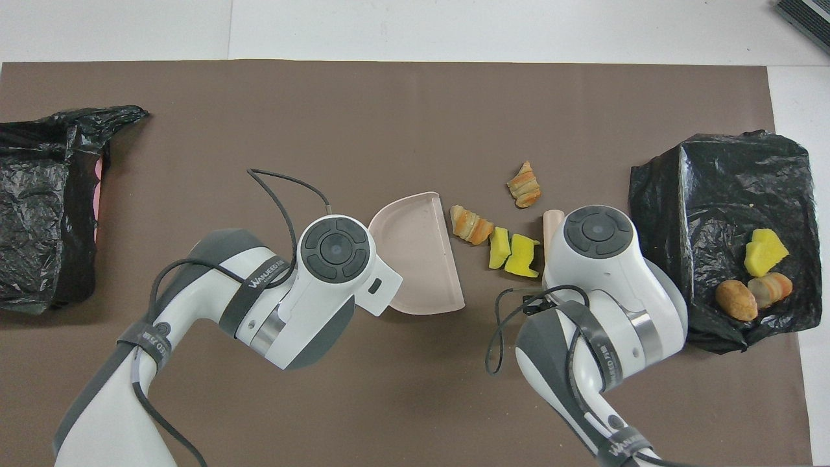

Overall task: Sweep and dump trash in bin
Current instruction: 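Position the dustpan with the left gripper while the right gripper brings the brush over, then sweep the bread and sponge pieces into the dustpan with the right gripper's brush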

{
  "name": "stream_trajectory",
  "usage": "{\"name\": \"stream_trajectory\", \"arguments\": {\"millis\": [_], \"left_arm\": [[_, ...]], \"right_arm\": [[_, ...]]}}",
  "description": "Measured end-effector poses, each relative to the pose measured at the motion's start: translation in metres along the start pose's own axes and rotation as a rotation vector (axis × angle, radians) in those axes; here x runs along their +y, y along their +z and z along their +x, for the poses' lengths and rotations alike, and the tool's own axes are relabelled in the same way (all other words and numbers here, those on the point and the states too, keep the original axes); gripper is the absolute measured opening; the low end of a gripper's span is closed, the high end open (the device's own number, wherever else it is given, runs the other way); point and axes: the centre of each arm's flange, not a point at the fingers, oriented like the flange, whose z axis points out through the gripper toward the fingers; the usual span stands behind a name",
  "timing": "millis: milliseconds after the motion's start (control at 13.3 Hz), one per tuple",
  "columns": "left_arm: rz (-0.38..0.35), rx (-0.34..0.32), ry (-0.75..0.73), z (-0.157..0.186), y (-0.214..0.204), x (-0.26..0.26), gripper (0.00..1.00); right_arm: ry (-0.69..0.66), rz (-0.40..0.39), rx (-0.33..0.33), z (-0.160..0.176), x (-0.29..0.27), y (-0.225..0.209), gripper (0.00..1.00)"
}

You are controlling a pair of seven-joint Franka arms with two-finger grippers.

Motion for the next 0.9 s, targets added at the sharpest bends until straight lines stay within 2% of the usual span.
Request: {"name": "stream_trajectory", "arguments": {"millis": [377, 528, 679, 754, 905], "left_arm": [[0.000, 0.000, -0.001, -0.001, 0.003, 0.000, 0.32], [0.001, 0.001, -0.001, -0.002, 0.003, 0.000, 0.32], [0.002, 0.003, -0.002, -0.003, 0.005, 0.000, 0.32], [0.002, 0.003, -0.002, -0.003, 0.005, 0.000, 0.32], [0.004, 0.006, -0.002, -0.004, 0.007, 0.001, 0.32]], "right_arm": [[-0.103, 0.119, -0.027, -0.023, -0.078, -0.002, 0.26], [-0.137, 0.212, -0.061, -0.035, -0.100, -0.007, 0.26], [-0.151, 0.347, -0.105, -0.040, -0.112, -0.012, 0.26], [-0.163, 0.379, -0.110, -0.041, -0.114, -0.015, 0.26], [-0.170, 0.379, -0.086, -0.040, -0.110, -0.025, 0.26]]}}
